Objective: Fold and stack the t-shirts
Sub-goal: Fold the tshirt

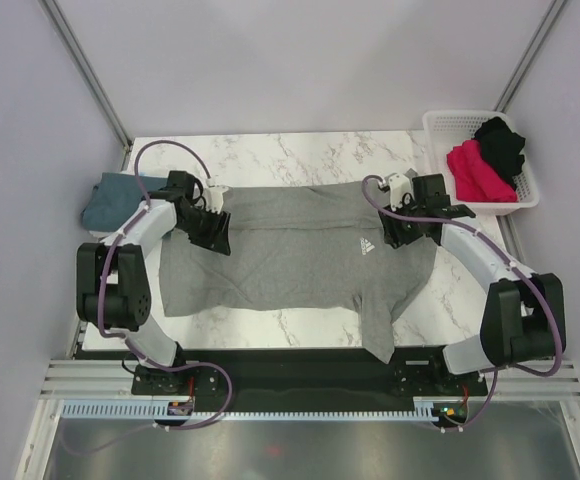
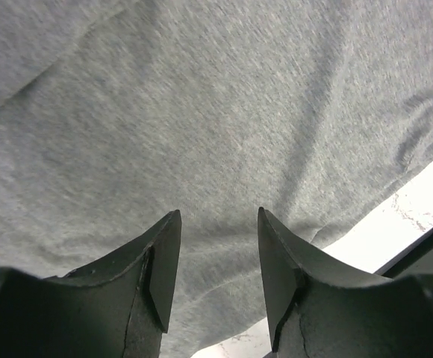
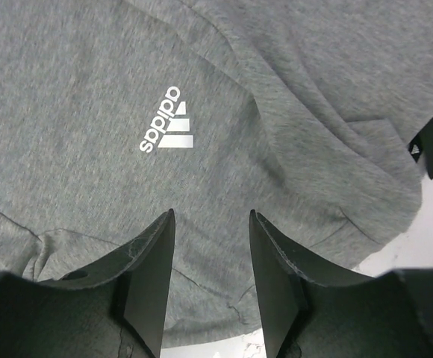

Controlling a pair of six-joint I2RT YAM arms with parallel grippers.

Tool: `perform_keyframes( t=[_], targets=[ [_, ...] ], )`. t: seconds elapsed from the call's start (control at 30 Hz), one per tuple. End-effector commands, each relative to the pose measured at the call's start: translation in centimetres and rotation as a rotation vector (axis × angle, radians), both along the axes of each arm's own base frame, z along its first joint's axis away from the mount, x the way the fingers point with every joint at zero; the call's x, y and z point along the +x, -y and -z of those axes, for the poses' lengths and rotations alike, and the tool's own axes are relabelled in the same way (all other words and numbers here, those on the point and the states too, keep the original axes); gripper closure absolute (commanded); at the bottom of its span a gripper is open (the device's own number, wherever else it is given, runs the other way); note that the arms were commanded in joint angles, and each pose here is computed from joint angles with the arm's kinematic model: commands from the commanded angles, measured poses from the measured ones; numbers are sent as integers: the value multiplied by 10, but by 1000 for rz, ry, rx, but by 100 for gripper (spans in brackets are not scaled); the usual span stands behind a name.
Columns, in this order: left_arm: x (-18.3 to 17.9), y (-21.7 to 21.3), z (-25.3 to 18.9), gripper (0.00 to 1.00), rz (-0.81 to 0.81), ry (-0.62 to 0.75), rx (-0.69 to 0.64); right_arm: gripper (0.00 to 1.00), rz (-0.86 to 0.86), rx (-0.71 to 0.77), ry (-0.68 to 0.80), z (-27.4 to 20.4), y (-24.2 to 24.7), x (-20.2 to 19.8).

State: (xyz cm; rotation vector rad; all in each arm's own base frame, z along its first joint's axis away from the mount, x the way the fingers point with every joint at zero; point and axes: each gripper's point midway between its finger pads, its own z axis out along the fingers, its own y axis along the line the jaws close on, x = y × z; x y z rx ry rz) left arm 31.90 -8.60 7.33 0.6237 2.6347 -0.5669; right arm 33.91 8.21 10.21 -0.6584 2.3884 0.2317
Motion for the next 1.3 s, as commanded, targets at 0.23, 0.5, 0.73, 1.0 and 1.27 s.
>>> perform_keyframes(
  t=[0.23, 0.5, 0.73, 1.0, 1.27],
  targets=[
    [-9, 17, 17, 48, -41, -77, -72, 49, -50, -8, -53, 35, -7, 24],
    [-18, 14, 41, 47, -26, -127, -42, 50, -23, -59, -8, 36, -2, 61],
    [-21, 14, 46, 47, -25, -145, -41, 50, 7, -123, 15, 40, 9, 76],
    [-22, 15, 51, 47, -27, -158, -44, 51, 16, -93, 63, 16, 4, 80],
    [-19, 16, 50, 48, -31, -156, -53, 51, -46, -14, 54, -9, -17, 58]
  ],
)
